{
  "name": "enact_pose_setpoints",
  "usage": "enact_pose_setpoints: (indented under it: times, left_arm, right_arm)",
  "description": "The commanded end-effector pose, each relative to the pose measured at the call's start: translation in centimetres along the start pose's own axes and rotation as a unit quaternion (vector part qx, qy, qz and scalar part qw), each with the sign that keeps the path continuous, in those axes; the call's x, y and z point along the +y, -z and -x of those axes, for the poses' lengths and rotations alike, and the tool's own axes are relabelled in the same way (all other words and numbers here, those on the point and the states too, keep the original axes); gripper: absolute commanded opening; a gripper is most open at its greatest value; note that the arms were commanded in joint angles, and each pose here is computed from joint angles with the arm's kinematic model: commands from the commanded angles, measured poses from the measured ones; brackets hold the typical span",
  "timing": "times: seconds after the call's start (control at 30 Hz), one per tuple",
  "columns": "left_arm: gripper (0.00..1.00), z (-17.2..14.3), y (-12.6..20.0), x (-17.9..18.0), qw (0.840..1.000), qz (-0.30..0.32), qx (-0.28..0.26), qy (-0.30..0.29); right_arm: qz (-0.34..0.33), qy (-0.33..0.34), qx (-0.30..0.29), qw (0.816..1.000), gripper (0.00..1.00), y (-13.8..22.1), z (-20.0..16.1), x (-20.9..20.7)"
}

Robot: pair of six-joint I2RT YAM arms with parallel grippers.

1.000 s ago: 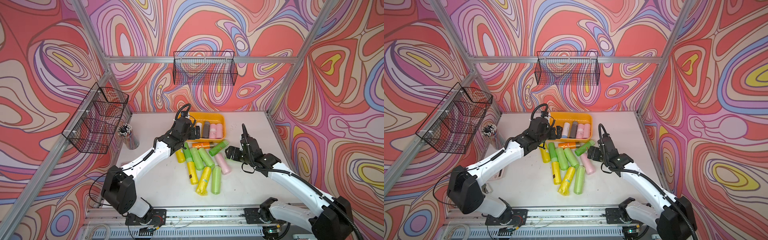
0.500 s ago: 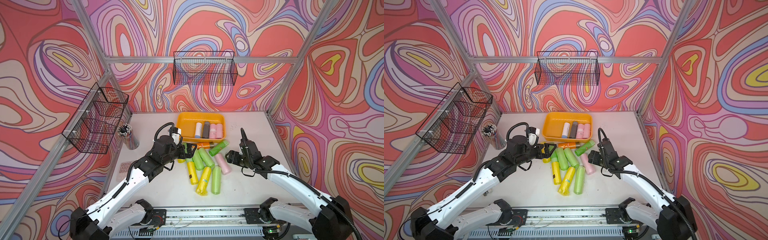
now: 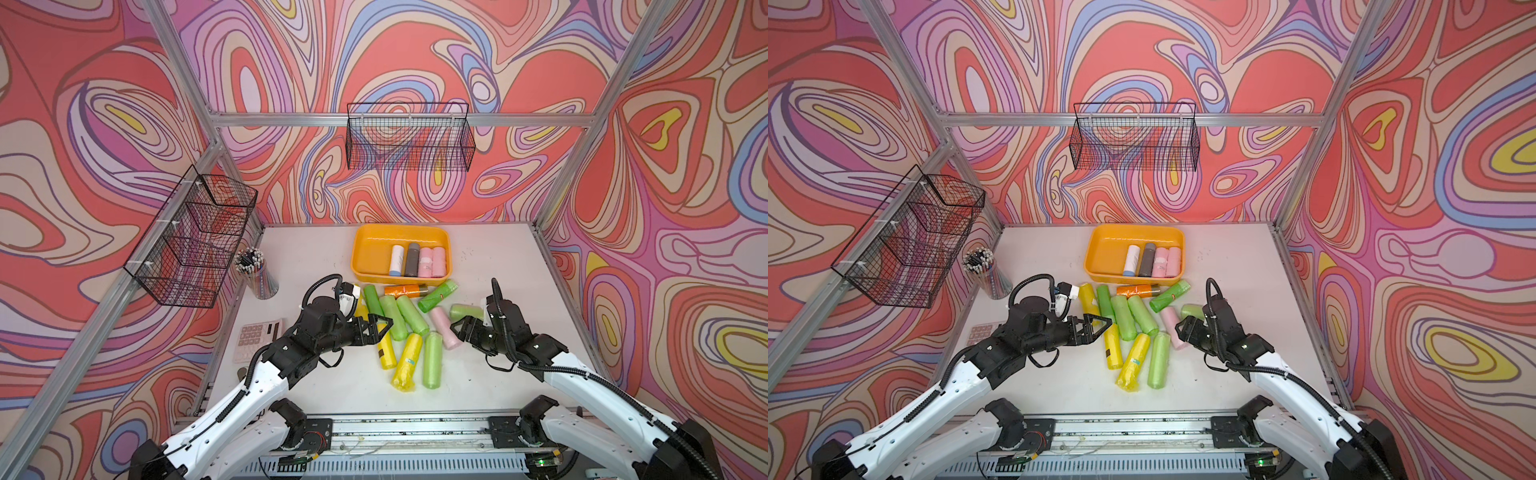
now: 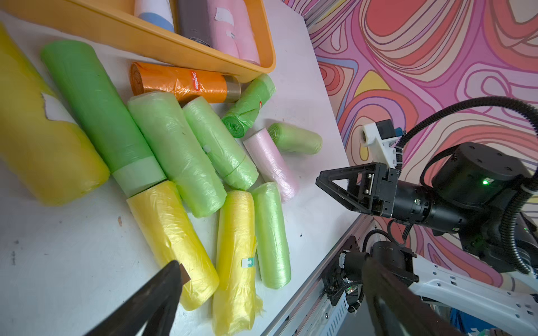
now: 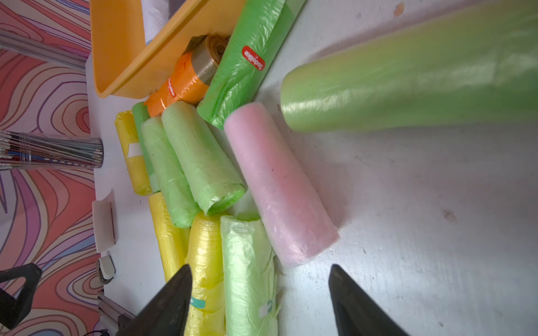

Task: Put the roll of trash bags into the storage box
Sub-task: Pick up the roll of trash bags from the center of the board.

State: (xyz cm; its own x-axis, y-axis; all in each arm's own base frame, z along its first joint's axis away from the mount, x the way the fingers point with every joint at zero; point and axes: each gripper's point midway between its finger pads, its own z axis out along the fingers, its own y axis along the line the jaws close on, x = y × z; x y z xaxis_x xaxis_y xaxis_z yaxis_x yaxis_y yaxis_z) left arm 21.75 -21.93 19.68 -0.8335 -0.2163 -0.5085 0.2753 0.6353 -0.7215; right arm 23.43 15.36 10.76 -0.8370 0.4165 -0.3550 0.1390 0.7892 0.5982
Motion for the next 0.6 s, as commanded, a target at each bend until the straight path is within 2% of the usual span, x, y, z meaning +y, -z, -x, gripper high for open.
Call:
enact_pose_setpoints:
  times: [0.0,0.57]
  left_arm:
    - [0.97,0.3,-0.3,-1.2,1.0,-0.03,-0.004,0.008]
    - [0.97,-0.2,-1.9,-0.6,1.0,-0.02,0.016,0.013]
  right_arm:
    - [0.004,-0.019,0.01,1.0,0.75,-0.4,-0.6,0.0]
    - [0.013,-0.012,0.044,0.999,0.72,-3.0,-3.9,2.0]
